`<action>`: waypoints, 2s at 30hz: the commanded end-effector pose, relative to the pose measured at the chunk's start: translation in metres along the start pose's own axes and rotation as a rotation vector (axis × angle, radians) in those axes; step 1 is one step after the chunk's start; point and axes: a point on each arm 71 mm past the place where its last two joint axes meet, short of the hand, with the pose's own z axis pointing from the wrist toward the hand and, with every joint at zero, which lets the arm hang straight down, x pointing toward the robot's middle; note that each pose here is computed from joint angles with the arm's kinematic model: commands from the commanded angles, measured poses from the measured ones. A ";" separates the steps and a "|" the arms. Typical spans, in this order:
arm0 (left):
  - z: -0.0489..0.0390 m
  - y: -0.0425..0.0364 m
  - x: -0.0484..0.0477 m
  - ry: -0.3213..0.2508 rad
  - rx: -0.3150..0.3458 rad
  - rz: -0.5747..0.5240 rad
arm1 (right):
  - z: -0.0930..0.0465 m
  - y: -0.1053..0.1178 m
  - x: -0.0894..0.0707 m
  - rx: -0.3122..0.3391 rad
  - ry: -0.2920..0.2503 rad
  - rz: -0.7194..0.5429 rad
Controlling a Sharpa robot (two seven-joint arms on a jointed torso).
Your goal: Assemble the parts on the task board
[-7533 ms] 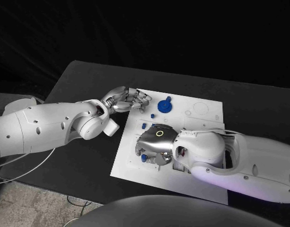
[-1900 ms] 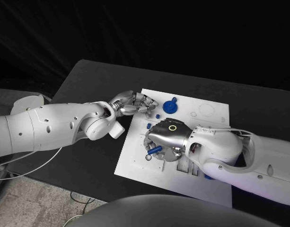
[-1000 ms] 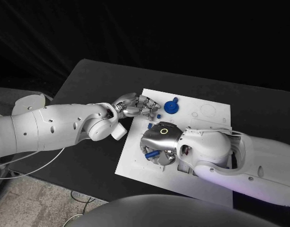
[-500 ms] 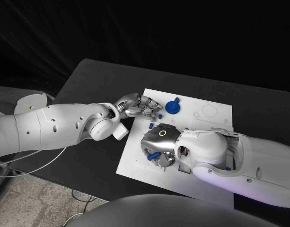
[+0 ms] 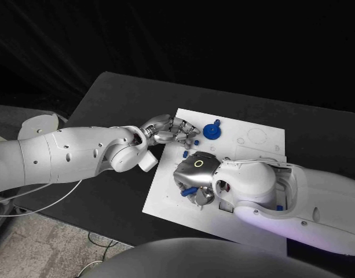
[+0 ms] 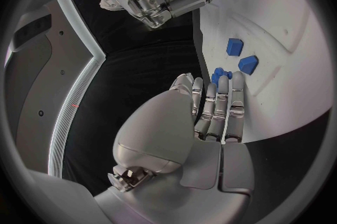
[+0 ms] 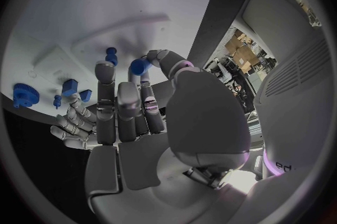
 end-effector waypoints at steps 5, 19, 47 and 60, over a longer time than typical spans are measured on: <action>0.0011 -0.0002 0.0036 0.029 0.001 -0.015 | 0.000 0.001 0.000 0.058 0.028 -0.075; 0.0022 0.0000 0.0053 0.040 -0.004 -0.018 | -0.002 0.007 -0.002 0.067 0.046 -0.095; 0.0021 0.0015 0.0049 0.046 -0.019 -0.020 | -0.007 0.001 0.000 0.025 -0.014 -0.020; 0.0006 0.0026 0.0039 0.044 -0.026 -0.020 | -0.018 -0.021 0.003 -0.014 -0.151 0.132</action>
